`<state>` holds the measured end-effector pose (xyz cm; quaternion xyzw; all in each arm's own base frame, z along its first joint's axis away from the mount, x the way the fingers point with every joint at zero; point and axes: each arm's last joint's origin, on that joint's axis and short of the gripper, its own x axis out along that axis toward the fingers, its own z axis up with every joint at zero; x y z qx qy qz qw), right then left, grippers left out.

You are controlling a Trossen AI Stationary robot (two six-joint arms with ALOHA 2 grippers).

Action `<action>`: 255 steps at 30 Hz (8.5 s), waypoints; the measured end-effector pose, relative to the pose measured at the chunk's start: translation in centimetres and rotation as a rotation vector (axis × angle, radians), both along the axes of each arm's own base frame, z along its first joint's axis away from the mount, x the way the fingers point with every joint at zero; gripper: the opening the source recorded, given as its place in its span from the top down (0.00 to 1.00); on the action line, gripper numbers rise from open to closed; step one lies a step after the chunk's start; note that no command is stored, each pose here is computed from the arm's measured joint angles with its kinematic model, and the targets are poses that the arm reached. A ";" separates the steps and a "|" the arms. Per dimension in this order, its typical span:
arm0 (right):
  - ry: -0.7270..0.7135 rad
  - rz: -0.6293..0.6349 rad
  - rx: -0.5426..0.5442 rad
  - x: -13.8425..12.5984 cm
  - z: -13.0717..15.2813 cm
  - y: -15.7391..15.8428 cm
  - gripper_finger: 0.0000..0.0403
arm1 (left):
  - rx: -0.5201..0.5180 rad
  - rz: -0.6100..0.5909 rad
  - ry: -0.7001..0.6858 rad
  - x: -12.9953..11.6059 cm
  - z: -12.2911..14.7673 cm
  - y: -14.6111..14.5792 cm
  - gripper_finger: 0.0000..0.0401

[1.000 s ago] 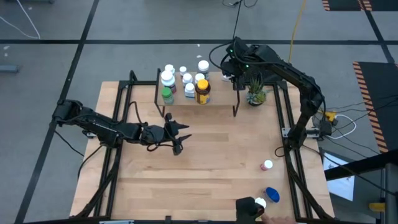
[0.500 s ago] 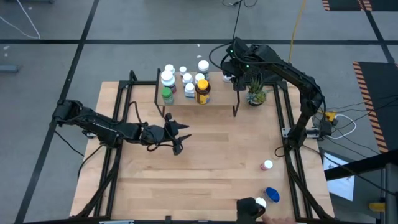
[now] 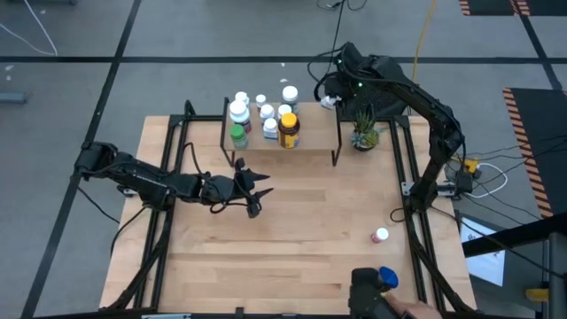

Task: Pick and place medicine bottles onto shelf by color
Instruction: Put the white pill bottle on the shelf, then put the pink pill bottle on the shelf

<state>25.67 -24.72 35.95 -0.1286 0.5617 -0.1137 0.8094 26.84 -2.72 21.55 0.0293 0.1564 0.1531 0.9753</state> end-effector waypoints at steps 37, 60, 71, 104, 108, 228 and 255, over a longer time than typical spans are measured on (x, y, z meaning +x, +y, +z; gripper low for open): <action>-0.101 0.116 0.069 2.5 -1.4 1.6 0.40 | -0.009 -0.043 0.005 0.1 0.0 0.5 0.52; -0.112 -0.096 0.046 1.3 0.0 3.1 0.35 | -0.031 -0.053 0.034 -0.1 -0.4 -0.1 0.52; -0.112 -0.080 0.034 2.2 -4.5 2.4 0.35 | -0.031 -0.058 0.037 -0.1 -0.4 -0.3 0.52; -0.320 0.047 -0.178 0.2 1.5 6.7 0.35 | -0.008 -0.043 0.052 -0.1 -0.5 0.3 0.52; -0.410 0.002 -0.112 -1.9 4.2 11.1 0.35 | 0.018 -0.053 0.060 -0.1 -0.5 0.3 0.52; -0.182 -0.748 0.322 4.6 0.1 6.4 0.60 | 0.055 -0.159 0.020 0.8 1.1 1.0 0.52; -0.163 -0.767 0.242 4.2 -0.1 5.6 0.48 | 0.072 -0.164 -0.019 0.9 1.5 1.0 0.52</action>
